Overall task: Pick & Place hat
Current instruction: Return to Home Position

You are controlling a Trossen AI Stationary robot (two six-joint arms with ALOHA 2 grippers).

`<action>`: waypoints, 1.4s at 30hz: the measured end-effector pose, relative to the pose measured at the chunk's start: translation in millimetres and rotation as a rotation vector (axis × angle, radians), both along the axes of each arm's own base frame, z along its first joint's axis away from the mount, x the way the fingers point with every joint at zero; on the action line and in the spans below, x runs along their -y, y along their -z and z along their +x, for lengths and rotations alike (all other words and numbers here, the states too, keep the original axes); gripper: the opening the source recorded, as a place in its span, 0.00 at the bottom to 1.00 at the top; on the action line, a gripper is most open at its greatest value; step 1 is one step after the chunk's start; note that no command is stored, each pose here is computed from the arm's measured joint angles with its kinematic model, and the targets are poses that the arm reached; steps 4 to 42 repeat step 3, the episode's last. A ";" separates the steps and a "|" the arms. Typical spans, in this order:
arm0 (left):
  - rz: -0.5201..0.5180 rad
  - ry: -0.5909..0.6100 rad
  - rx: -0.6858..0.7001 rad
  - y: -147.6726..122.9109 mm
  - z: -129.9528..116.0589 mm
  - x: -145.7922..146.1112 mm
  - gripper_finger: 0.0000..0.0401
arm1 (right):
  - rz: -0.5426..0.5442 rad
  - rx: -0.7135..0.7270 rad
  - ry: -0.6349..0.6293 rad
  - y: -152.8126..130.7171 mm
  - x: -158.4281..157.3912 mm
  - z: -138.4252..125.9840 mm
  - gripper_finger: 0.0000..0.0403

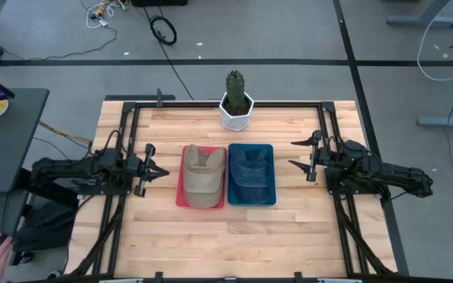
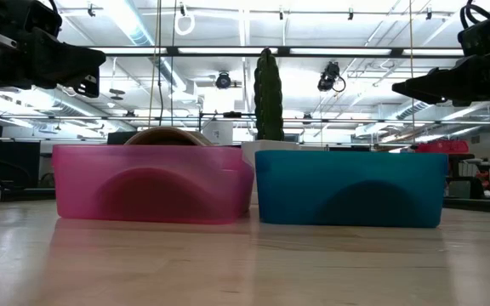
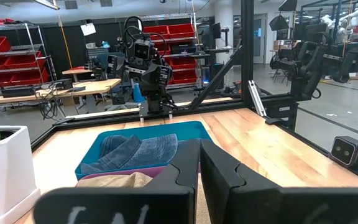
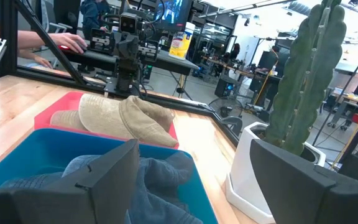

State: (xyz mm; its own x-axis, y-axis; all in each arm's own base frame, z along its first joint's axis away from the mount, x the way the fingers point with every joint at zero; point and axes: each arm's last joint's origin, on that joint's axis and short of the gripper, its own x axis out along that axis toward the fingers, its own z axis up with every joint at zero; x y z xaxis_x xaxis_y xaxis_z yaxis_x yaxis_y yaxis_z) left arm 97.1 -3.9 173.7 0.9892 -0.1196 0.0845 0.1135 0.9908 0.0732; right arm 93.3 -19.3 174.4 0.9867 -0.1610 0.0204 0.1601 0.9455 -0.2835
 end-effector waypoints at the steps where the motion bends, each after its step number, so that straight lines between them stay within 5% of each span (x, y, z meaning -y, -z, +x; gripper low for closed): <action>1: 0.000 0.000 0.000 0.0 0.0 0.0 0.05 | 0.000 0.000 0.000 0.0 0.0 0.0 0.77; 42: 0.000 0.000 0.000 0.0 0.0 0.0 0.05 | 0.000 0.000 0.000 0.0 0.0 0.0 0.77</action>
